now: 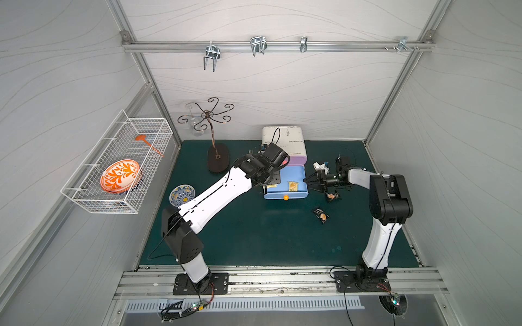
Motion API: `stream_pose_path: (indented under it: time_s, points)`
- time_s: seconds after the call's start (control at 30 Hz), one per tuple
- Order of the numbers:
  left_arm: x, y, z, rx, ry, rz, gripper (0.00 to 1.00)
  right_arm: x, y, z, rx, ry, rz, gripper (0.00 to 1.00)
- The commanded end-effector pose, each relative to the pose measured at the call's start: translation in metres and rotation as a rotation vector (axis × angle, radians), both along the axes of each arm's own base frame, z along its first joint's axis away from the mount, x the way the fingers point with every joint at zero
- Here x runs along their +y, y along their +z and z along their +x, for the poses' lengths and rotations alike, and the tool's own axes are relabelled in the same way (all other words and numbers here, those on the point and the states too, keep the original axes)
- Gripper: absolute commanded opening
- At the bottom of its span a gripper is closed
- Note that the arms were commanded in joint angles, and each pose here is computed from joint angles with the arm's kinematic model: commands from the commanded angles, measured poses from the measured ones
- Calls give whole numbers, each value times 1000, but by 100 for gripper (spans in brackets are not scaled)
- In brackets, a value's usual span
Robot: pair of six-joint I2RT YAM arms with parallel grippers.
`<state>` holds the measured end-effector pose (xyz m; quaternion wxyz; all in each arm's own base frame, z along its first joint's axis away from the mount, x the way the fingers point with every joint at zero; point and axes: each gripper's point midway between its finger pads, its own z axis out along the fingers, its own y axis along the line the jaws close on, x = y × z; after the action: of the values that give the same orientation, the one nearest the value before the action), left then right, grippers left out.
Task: Take the cookies out of the drawer
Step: Pick up the cookie from the drawer, then place the cookie at the center of the board.
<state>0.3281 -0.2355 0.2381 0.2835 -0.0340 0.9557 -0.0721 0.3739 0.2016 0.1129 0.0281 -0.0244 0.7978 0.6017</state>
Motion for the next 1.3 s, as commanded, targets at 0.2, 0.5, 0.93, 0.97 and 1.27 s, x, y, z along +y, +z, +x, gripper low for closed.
stream_pose_path:
  time_s: [0.2, 0.5, 0.93, 0.97, 1.27]
  points:
    - [93, -78, -13, 193, 173, 71, 43, -2, 4, 1, 0, -2, -9, 52]
    - [96, -169, 4, 322, 188, 118, 46, -2, 5, 1, -1, -3, -11, 52]
    - [89, -29, 16, 78, 215, 33, 72, -3, 5, 4, 1, -4, -8, 52]
    - [83, -15, 15, 57, 194, 23, 72, -3, 4, 4, 2, -4, -8, 52]
    - [-39, -5, -1, 134, -57, -168, 72, -2, 3, 4, 3, -2, -6, 51]
